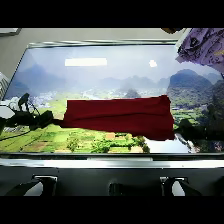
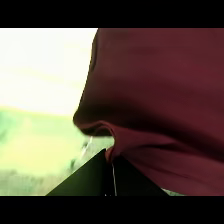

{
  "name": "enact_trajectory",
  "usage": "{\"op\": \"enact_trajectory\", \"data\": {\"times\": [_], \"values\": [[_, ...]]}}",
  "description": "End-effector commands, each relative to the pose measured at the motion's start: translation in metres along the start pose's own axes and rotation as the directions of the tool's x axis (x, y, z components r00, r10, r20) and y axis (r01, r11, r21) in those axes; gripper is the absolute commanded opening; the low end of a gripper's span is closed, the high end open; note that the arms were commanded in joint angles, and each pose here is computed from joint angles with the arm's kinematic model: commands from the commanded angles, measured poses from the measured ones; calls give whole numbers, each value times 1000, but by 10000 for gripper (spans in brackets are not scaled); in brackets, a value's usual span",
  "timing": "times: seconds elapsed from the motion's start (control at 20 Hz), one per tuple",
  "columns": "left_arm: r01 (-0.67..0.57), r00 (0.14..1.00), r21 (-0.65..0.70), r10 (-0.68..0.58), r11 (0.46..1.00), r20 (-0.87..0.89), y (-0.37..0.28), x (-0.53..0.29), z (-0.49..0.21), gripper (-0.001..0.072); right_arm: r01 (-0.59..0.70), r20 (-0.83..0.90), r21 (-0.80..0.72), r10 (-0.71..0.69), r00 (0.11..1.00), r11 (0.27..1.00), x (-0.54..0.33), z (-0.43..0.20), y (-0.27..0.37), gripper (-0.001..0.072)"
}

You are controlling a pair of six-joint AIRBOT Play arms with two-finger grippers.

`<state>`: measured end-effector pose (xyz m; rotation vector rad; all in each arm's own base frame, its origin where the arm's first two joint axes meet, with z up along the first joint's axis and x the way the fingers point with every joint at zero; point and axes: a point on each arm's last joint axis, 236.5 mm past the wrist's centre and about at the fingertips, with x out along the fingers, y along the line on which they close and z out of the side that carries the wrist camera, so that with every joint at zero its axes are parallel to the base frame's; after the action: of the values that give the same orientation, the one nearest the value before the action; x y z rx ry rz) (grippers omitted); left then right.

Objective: Fold the clothes and pants, and hang the long-sleeved shirts on hangers.

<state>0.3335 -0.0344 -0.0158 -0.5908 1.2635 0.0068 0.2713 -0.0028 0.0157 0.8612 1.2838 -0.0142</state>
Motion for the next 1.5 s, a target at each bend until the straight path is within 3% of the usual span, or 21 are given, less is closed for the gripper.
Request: {"op": "enact_trajectory", "data": {"times": [0.0,0.2,0.4,1.1,1.15,1.2,1.25,1.35,1.45], "values": [[15,990,-6,-14,1000,143,-9,8,50,15,-75,56,-31,76,995,997,10,62,18,26],[23,987,-11,-21,1000,157,-11,31,83,16,-11,17,-165,14,1000,986,52,103,40,26],[27,990,-33,-22,999,140,-10,59,106,16,59,84,-215,-42,996,975,76,156,59,26],[24,1000,88,-25,996,12,-43,131,102,25,83,30,-169,-79,996,982,131,188,32,29],[26,1000,83,-27,996,13,-44,130,102,149,82,30,-166,-78,996,983,130,189,32,62],[28,999,61,-29,998,14,-45,126,104,403,79,21,-155,-77,997,985,128,188,34,204],[32,999,36,-33,999,18,-46,121,108,557,78,6,-148,-77,997,986,121,187,39,286],[39,999,27,-40,999,27,-48,100,119,584,89,-27,-204,-97,995,975,96,186,53,452],[-11,999,21,10,1000,38,-41,73,127,584,114,1,-210,-117,993,971,67,201,48,485]]}}
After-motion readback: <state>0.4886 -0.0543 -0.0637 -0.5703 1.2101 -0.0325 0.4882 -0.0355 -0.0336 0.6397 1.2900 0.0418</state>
